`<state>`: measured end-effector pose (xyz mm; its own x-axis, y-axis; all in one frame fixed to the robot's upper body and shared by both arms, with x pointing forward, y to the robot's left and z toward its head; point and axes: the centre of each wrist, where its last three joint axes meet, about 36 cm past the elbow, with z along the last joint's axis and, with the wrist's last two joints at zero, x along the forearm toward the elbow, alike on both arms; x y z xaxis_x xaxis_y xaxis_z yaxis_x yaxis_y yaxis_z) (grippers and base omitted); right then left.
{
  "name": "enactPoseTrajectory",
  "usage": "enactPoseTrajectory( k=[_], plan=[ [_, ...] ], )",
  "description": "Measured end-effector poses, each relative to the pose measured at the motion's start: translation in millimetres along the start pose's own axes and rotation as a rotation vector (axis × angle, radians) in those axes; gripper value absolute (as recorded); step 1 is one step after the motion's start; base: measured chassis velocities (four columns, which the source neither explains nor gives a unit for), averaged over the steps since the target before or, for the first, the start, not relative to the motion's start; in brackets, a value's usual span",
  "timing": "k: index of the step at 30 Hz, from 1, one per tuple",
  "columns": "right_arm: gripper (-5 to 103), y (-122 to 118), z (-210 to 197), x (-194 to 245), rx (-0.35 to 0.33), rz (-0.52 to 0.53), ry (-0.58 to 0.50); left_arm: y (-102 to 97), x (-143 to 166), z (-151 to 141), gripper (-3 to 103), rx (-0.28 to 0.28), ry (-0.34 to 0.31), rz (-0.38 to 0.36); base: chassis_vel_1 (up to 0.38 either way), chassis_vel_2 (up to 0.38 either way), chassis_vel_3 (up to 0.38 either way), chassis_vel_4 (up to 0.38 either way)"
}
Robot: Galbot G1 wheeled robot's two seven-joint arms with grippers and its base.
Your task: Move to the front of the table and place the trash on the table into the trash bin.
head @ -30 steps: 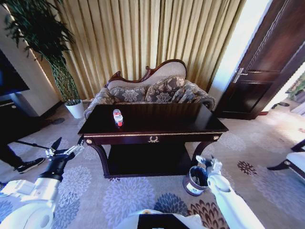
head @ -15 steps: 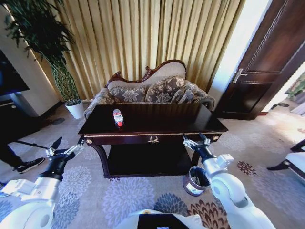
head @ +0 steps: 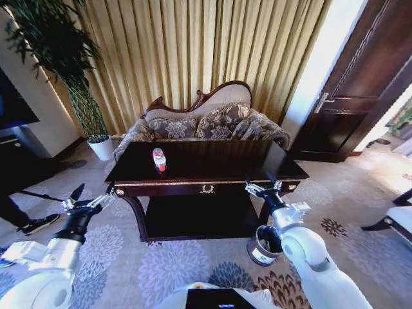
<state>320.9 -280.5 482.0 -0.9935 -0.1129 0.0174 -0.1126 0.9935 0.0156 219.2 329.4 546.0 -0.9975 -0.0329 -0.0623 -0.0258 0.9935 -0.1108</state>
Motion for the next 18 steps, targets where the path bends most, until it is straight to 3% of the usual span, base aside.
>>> enactPoseTrajectory(
  k=[7, 13, 18],
  plan=[
    [100, 0.4, 0.6, -0.3, -0.002, 0.0, -0.001, 0.3, -0.3, -0.7, 100, -0.004, 0.002, 0.0, -0.21, 0.215, 0.231, -0.203],
    [100, 0.1, 2.1, 0.5, -0.001, 0.003, 0.003, 1.1, -1.7, -2.5, 100, -0.01, 0.069, -0.054, -0.247, 0.213, 0.223, -0.23],
    [100, 0.3, 4.4, 2.2, -0.005, 0.007, 0.008, 1.5, -5.9, -6.2, 100, -0.026, 0.07, -0.065, -0.107, 0.133, 0.104, -0.097]
  ],
)
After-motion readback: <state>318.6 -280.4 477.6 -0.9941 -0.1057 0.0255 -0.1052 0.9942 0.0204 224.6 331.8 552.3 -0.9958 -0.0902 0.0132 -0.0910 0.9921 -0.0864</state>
